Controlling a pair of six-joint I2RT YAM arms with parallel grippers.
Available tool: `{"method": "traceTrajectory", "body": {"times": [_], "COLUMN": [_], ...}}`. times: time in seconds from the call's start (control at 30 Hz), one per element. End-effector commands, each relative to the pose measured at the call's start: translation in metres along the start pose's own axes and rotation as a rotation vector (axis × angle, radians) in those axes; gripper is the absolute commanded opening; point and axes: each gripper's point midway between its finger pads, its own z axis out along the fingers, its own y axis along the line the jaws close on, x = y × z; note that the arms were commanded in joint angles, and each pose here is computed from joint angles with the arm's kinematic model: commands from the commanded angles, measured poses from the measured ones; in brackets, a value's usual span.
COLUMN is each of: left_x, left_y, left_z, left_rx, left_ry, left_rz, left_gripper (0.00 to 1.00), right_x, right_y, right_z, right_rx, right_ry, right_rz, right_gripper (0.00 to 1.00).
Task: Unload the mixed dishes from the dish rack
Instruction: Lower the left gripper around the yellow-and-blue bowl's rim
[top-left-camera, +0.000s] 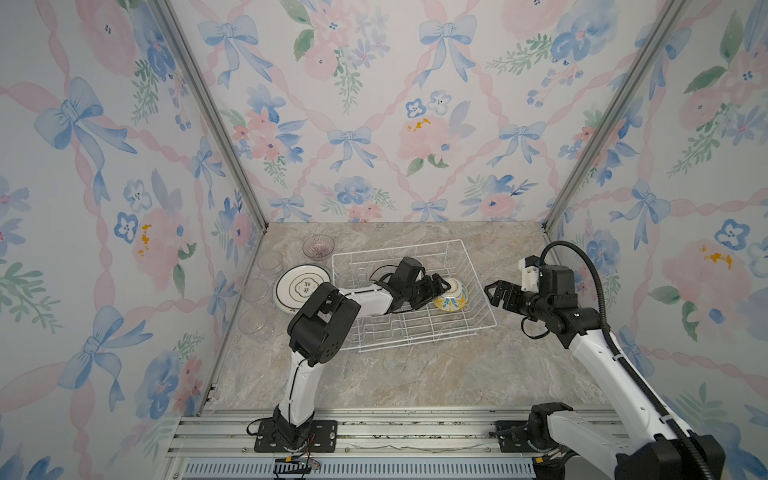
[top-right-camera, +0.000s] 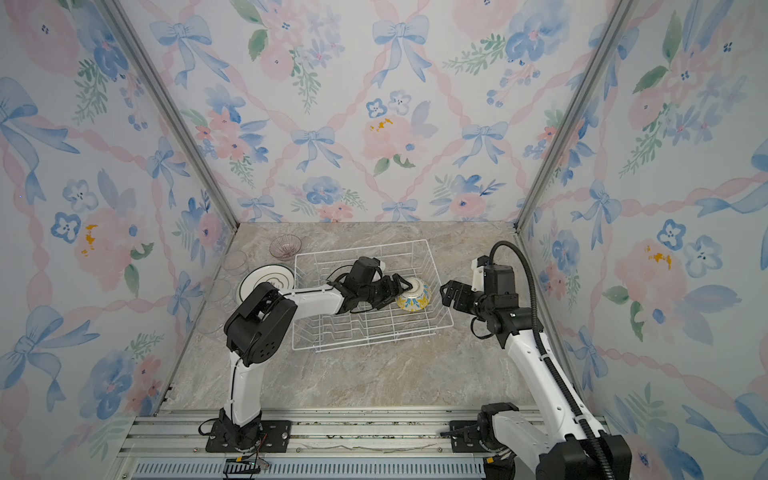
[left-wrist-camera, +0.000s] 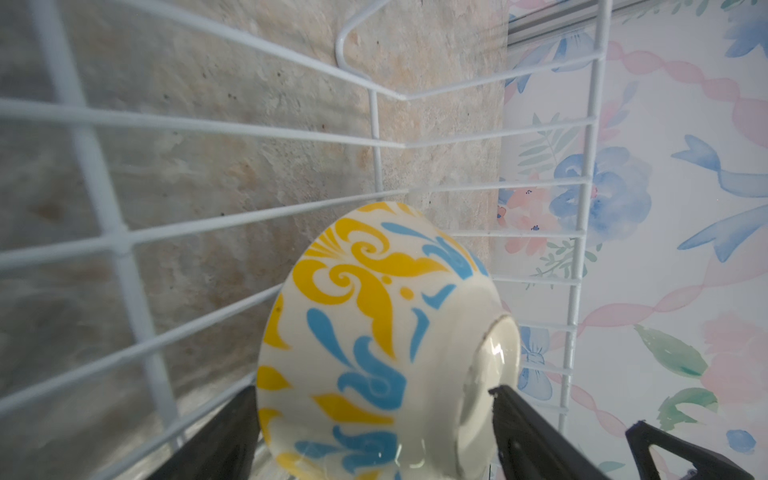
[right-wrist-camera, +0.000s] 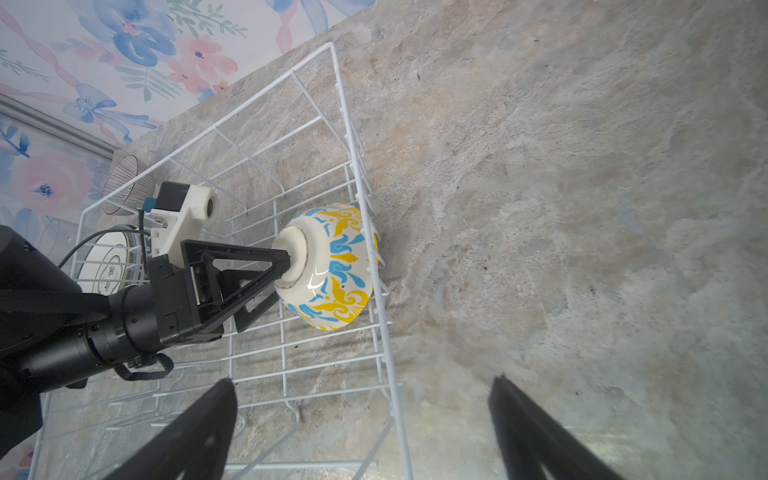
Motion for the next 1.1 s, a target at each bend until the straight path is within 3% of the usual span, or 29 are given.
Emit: {"method": "traceTrajectory", "body": {"times": [0.0,0.73,1.07], "left_x": [0.037,0.021,0.016], "left_y": [0.012,-0.031,-0.040], "left_z": [0.018,-0.020,-0.016], "left_rx": [-0.030,0.116,0.181], "left_ry": [0.109,-0.018,-0.053], "left_rz": [-0.032,-0.045,-0.068], "left_gripper": [0.88,0.80,0.76], "right_x": [0.006,0.009,0.009], "right_y": [-0.005,-0.007,-0.006], "right_z": [-0.001,0.005,0.005], "right_rx": [0.008,0.004,-0.001], "right_ry": [0.010,0.021,0.025], "right_rz": [0.004,0.014,0.015], "right_gripper": [0.97,0.97,0.97]}}
